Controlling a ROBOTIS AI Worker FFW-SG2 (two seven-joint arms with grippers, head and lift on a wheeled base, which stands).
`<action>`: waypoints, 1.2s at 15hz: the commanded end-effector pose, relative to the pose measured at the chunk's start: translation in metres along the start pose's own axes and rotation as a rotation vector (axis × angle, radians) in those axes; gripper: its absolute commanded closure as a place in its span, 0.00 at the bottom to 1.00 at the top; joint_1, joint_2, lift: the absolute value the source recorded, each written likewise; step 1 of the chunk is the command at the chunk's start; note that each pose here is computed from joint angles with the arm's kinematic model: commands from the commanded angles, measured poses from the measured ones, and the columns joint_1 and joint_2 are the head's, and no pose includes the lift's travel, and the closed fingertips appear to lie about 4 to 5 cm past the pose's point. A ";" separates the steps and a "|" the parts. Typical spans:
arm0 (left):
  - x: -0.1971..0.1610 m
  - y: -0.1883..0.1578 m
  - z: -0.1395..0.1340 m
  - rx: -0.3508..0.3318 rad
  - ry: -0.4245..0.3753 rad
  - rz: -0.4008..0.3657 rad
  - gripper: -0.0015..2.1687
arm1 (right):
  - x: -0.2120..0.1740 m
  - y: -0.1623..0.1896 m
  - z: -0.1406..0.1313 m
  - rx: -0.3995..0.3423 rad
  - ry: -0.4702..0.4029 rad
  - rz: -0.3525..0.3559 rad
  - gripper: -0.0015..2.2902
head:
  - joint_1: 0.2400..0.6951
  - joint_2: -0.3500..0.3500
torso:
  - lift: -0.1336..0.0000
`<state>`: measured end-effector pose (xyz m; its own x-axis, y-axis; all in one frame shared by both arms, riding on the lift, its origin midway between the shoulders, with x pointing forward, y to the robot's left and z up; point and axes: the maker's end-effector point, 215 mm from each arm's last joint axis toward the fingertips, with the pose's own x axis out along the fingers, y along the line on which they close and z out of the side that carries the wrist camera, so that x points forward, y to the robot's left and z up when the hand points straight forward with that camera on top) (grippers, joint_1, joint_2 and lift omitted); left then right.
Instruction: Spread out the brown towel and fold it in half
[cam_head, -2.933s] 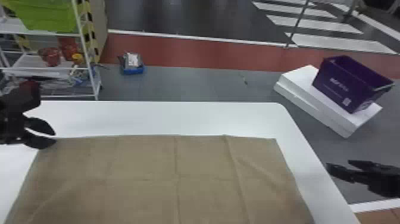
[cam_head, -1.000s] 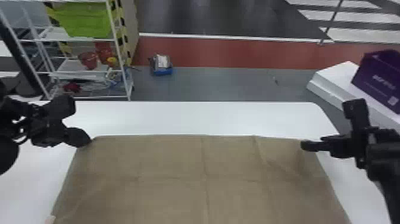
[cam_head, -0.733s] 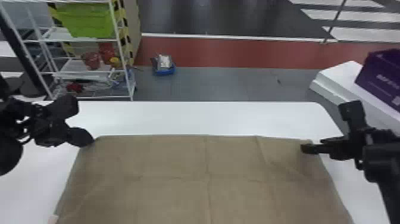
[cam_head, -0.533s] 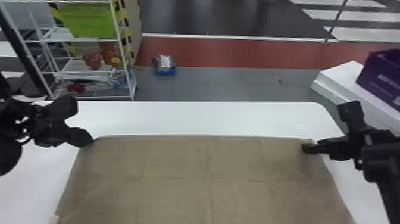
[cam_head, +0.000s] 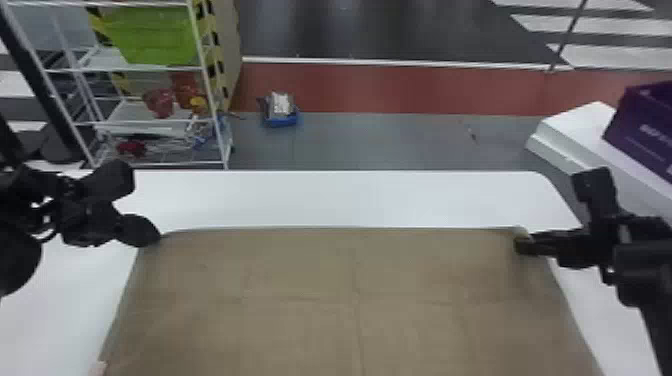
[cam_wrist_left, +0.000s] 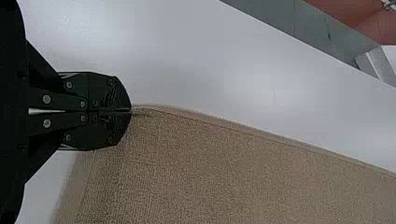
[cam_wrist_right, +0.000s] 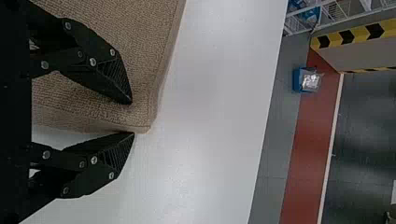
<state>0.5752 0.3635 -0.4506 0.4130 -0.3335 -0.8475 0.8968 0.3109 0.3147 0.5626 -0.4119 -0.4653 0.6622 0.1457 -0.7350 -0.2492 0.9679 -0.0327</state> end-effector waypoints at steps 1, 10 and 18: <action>-0.001 0.001 0.000 0.010 -0.001 0.003 0.70 | 0.003 0.004 0.000 -0.017 0.003 0.005 0.36 | 1.00 0.43 | 0.07; -0.036 0.012 -0.020 0.004 -0.109 0.096 0.70 | -0.038 0.011 0.007 -0.118 -0.095 0.043 0.41 | 1.00 0.47 | 0.07; -0.099 0.001 -0.050 0.013 -0.228 0.231 0.70 | -0.088 0.054 0.010 -0.262 -0.168 0.142 0.41 | 1.00 0.55 | 0.07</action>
<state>0.5419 0.4301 -0.3934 0.6075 -0.4467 -0.6568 0.7931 0.3872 0.4703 0.5100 -0.3734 -0.4010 0.7073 0.3236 -0.6285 -0.4876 0.8671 -0.1023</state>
